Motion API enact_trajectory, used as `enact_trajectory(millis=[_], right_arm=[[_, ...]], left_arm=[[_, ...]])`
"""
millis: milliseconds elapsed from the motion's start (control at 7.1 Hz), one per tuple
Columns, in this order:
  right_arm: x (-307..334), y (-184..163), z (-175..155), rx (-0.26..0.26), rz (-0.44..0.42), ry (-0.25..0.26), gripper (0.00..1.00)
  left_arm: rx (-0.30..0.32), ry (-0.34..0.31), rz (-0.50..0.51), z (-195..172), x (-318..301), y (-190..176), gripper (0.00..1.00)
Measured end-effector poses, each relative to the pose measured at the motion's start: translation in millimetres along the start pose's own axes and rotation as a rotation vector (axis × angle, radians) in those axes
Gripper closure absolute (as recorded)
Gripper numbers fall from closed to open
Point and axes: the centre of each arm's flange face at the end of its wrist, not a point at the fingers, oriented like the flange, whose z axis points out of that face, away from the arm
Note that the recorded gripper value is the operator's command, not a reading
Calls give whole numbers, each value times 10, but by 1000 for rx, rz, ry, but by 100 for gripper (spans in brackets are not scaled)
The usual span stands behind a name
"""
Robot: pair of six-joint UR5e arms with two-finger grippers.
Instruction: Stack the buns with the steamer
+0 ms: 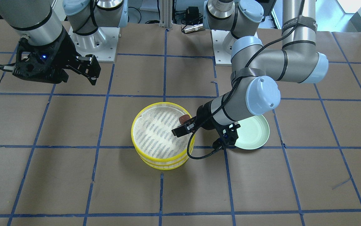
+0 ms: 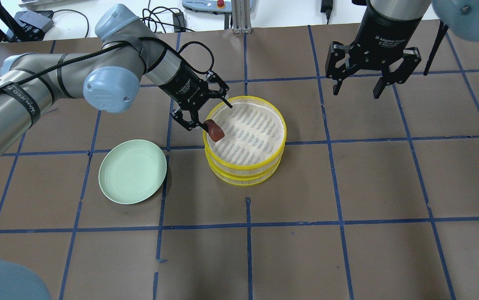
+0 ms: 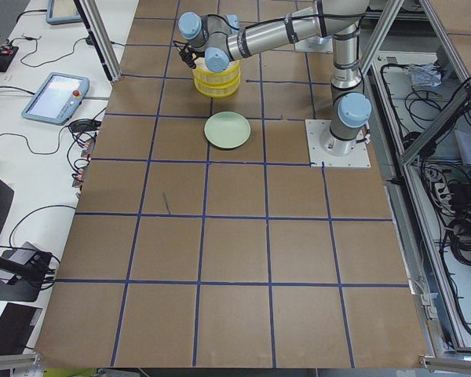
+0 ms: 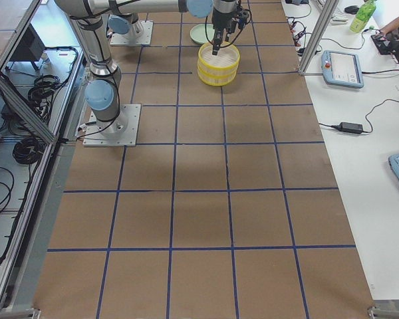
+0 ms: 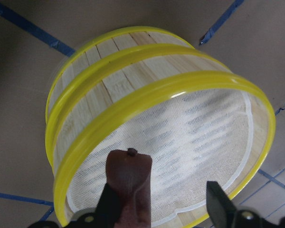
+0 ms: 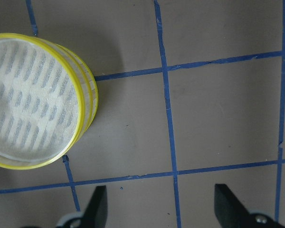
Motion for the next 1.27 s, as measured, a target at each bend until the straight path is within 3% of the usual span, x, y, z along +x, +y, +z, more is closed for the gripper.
enact_trajectory(millis=[141, 423, 704, 986, 1268], right_arm=[[21, 18, -21, -8, -52, 22, 15], [49, 10, 41, -15, -134, 40, 1], [44, -27, 34, 27, -149, 34, 1], [50, -36, 44, 37, -150, 32, 1], [81, -47, 73, 32, -144, 31, 1]], left_arm=[[18, -11, 22, -40, 7, 38, 0], [31, -21, 39, -65, 3, 55, 0], [124, -68, 200, -456, 15, 292, 0], [246, -234, 437, -1176, -161, 765, 0], [269, -369, 485, -1692, -285, 1009, 0]])
